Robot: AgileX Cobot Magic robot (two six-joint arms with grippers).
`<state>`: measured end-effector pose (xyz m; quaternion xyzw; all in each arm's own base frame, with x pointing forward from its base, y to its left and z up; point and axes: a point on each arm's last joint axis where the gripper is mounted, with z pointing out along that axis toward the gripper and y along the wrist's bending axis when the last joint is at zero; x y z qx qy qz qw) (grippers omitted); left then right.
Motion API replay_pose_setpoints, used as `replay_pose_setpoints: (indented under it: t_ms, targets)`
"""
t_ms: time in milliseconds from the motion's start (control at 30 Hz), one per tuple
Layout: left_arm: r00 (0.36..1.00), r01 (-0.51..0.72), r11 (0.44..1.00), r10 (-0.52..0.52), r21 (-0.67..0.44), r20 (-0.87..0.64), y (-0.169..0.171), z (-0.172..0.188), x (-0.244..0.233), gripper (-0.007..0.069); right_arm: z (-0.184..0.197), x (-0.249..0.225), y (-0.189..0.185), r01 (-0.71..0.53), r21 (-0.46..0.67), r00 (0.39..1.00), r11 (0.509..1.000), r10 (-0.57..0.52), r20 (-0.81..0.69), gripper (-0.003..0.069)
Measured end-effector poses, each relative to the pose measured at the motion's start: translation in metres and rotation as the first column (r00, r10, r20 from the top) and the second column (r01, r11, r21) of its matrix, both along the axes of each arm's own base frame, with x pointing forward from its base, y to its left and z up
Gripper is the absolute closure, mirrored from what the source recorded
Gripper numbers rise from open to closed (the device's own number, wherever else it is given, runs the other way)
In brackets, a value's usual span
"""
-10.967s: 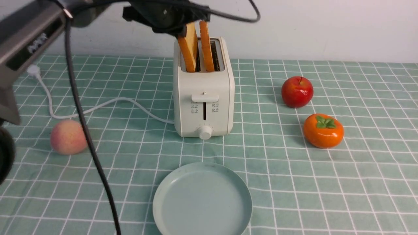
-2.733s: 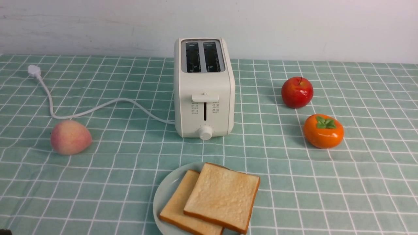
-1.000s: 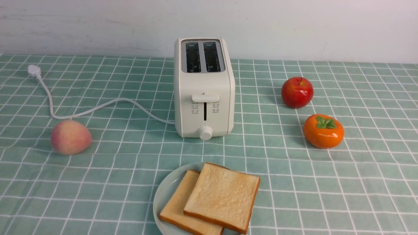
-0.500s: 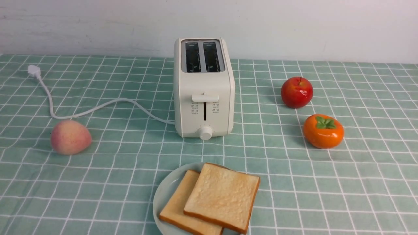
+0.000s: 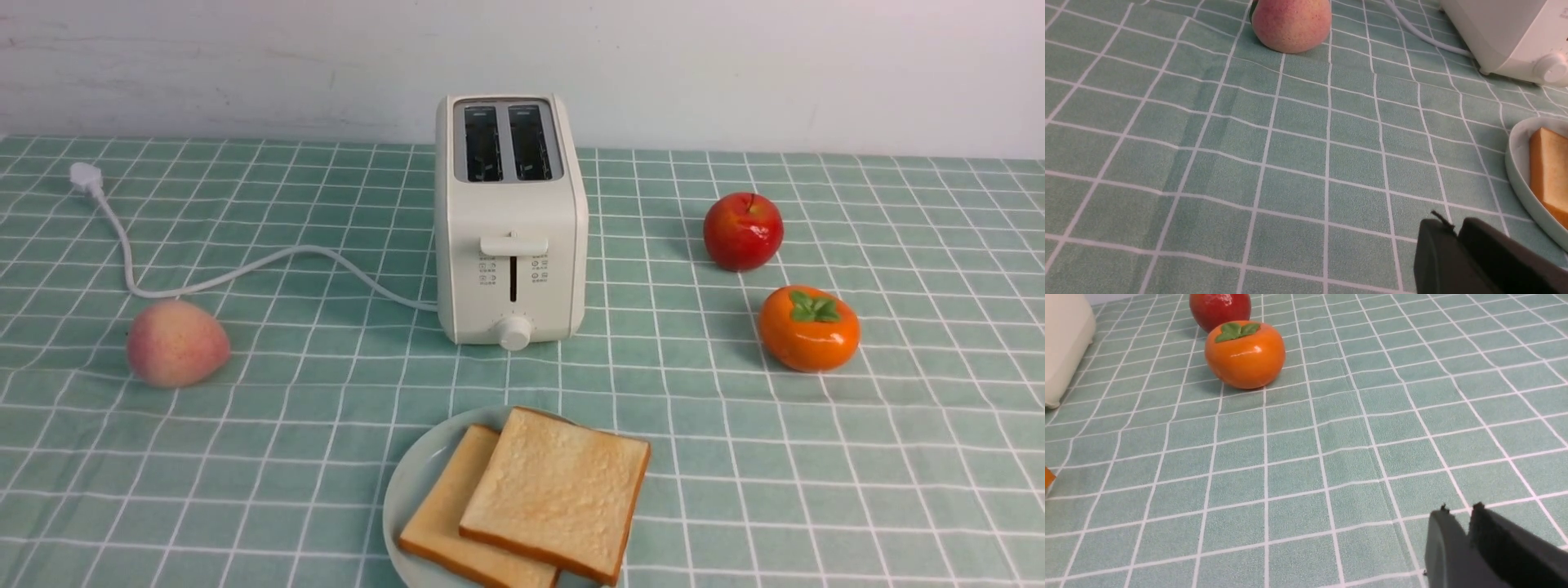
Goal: Take toasted bread from bread machine on blue coffee table place on plate.
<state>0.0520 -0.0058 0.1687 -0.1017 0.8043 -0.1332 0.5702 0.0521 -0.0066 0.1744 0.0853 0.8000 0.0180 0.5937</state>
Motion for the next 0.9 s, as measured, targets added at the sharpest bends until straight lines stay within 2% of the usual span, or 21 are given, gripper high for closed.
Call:
replay_pose_setpoints:
  t_ms: [900]
  targets:
    - [1.000,0.000,1.000,0.000,0.000,0.001,0.0000,0.0001,0.0000,0.0547,0.0000,0.0000,0.0000,0.001,0.002,1.000,1.000,-0.001,0.000,0.0543]
